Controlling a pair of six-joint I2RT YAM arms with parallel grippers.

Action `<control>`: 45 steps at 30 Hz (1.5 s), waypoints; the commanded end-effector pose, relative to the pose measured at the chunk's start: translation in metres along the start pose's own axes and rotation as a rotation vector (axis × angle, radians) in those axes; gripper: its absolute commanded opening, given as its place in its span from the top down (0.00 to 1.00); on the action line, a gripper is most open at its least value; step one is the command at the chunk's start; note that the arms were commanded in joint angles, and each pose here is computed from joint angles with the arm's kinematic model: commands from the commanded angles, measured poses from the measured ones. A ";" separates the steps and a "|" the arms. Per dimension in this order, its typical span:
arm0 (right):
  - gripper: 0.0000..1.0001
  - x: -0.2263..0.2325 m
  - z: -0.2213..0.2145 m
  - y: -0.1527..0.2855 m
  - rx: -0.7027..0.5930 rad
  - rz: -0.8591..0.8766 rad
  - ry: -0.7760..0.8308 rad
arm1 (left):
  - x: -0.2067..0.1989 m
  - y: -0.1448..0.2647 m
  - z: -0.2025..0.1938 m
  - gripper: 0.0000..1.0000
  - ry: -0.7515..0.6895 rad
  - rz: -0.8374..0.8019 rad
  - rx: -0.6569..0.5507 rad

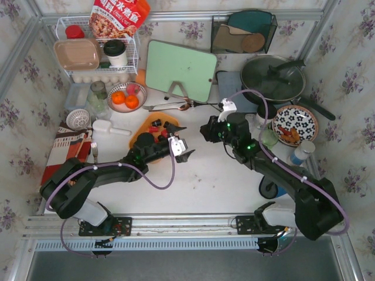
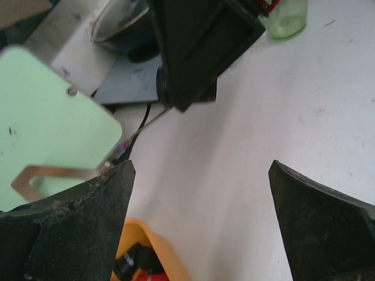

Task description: Mix the coffee capsules in the storage basket

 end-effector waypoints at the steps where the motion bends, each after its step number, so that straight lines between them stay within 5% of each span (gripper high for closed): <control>1: 0.70 0.020 0.003 0.015 -0.026 0.117 -0.040 | -0.003 -0.013 0.023 0.01 -0.123 -0.047 -0.097; 17: 0.70 0.047 -0.005 0.036 -0.046 0.244 -0.084 | -0.014 -0.031 0.030 0.10 -0.124 -0.048 -0.066; 24: 0.69 0.047 -0.007 0.038 -0.041 0.241 -0.086 | -0.014 -0.033 0.034 0.37 -0.136 -0.023 -0.096; 29: 0.67 0.046 -0.009 0.037 -0.037 0.237 -0.086 | -0.016 -0.031 0.034 0.44 -0.131 -0.025 -0.096; 38: 0.48 0.046 -0.011 0.038 -0.032 0.231 -0.082 | -0.016 -0.023 0.030 0.60 -0.093 0.002 -0.057; 45: 0.33 0.039 -0.005 0.047 -0.041 0.172 -0.031 | -0.008 -0.018 0.023 0.64 0.008 0.031 -0.004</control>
Point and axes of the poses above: each gripper's point midway between its finger pads, its own y axis back along the fingers, its own x axis along the line the jaws close on, z = x × y, the point moved 9 cm from there along y, back along the fingers, and after that the axes turned 13 degrees about y, right-handed, at the moved point
